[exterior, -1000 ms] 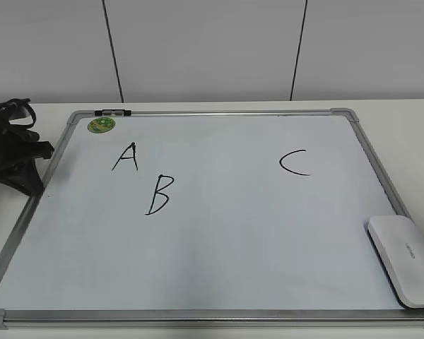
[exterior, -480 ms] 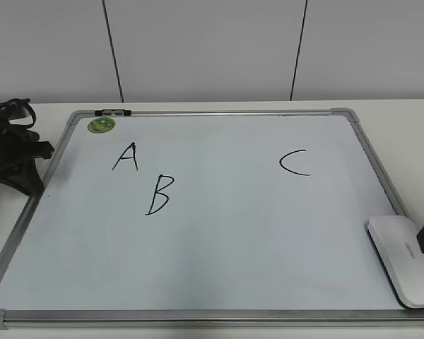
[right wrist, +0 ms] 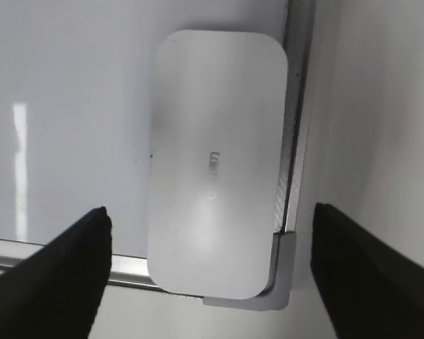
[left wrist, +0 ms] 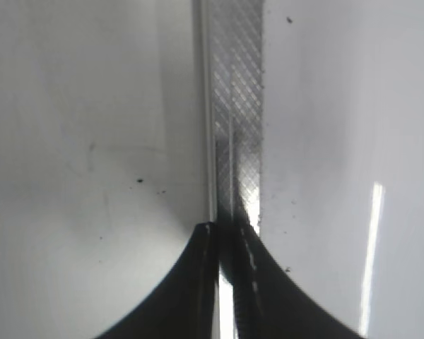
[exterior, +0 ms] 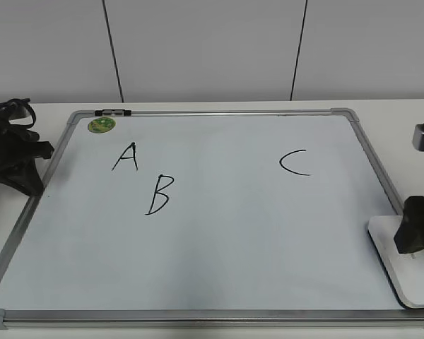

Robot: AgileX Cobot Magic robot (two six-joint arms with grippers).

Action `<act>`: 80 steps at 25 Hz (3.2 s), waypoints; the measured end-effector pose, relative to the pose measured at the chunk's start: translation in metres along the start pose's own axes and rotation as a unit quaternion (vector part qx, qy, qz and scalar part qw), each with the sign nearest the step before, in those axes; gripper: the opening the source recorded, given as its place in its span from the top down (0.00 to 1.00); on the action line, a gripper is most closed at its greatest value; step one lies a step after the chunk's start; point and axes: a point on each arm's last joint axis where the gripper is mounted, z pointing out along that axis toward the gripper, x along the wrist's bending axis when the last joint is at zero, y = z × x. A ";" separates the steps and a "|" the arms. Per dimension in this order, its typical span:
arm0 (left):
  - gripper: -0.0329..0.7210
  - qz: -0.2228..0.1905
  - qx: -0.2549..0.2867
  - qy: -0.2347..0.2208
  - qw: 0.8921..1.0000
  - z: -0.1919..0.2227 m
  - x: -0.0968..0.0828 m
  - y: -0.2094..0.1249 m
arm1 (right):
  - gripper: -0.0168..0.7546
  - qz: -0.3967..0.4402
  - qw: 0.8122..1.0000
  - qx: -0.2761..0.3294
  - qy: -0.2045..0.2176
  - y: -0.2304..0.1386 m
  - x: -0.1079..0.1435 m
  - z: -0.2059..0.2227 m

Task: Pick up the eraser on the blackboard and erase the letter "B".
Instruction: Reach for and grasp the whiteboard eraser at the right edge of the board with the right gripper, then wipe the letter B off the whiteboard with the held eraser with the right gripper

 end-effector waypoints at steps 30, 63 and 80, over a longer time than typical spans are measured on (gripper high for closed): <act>0.91 -0.001 0.000 -0.001 1.000 0.000 0.000 0.000 | 0.11 0.001 1.000 0.020 0.007 0.010 -0.003 0.036; 0.91 -0.001 0.000 -0.001 1.000 0.000 0.000 0.000 | 0.27 0.008 0.999 0.045 0.010 0.010 -0.004 0.053; 0.91 -0.001 0.000 -0.001 1.000 0.000 0.000 0.000 | 0.27 0.001 0.999 0.041 0.017 0.018 -0.001 0.032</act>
